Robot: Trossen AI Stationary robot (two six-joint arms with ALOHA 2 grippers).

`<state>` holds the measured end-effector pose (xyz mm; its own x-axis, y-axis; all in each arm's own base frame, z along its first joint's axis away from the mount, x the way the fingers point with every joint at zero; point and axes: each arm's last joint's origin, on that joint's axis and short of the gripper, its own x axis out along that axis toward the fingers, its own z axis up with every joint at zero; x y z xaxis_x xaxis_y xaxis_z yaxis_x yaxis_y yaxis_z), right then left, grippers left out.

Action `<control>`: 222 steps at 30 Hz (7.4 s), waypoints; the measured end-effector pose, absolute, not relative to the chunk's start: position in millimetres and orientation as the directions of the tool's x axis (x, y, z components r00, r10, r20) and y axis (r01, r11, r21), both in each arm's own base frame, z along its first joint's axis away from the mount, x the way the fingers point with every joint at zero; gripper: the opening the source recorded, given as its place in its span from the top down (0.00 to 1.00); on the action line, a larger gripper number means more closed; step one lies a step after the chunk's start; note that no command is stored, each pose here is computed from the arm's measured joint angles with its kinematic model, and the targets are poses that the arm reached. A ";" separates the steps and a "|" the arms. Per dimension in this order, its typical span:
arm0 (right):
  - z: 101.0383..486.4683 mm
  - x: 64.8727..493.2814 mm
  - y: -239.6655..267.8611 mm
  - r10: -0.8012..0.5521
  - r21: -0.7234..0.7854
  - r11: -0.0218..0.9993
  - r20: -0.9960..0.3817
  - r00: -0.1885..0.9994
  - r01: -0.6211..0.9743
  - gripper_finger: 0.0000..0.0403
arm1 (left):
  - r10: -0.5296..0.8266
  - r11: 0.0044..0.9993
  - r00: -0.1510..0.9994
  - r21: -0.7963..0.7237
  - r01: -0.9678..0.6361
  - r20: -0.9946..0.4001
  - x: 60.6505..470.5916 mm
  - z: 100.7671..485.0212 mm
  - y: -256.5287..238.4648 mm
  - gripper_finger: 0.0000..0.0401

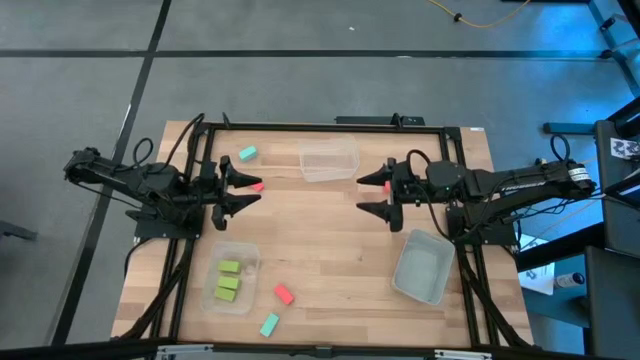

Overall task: Sort & place blocks by color
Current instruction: Put the top right orange block into the gray bin

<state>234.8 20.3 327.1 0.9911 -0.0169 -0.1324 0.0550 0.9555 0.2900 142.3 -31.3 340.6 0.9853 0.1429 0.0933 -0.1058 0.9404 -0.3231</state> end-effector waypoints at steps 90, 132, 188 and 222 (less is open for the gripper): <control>145.0 227.8 -107.5 -0.138 0.004 0.622 -0.984 0.116 0.783 0.61 | 0.270 0.856 0.917 -0.508 -0.089 0.294 131.4 273.3 -4.7 0.45; 255.8 246.5 -55.2 -0.210 0.346 0.822 -0.553 0.806 0.452 0.67 | 0.266 0.874 0.899 -0.480 -0.073 0.348 119.6 279.8 -3.4 0.45; 305.8 268.3 7.7 0.165 0.499 0.858 -0.037 0.986 -0.124 0.67 | 0.000 0.871 0.928 -0.456 0.184 0.373 120.4 280.6 -11.1 0.45; 317.2 250.0 23.0 0.344 0.447 0.845 -0.035 0.938 -0.293 0.67 | 0.040 0.852 0.954 -0.509 0.124 0.298 140.4 271.0 -22.3 0.45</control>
<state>250.0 23.0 317.2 0.9383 0.3440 -0.0351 -0.2932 0.8452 0.4469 140.4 -22.3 271.0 0.9537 0.0395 0.2980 0.1237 0.8518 -0.5091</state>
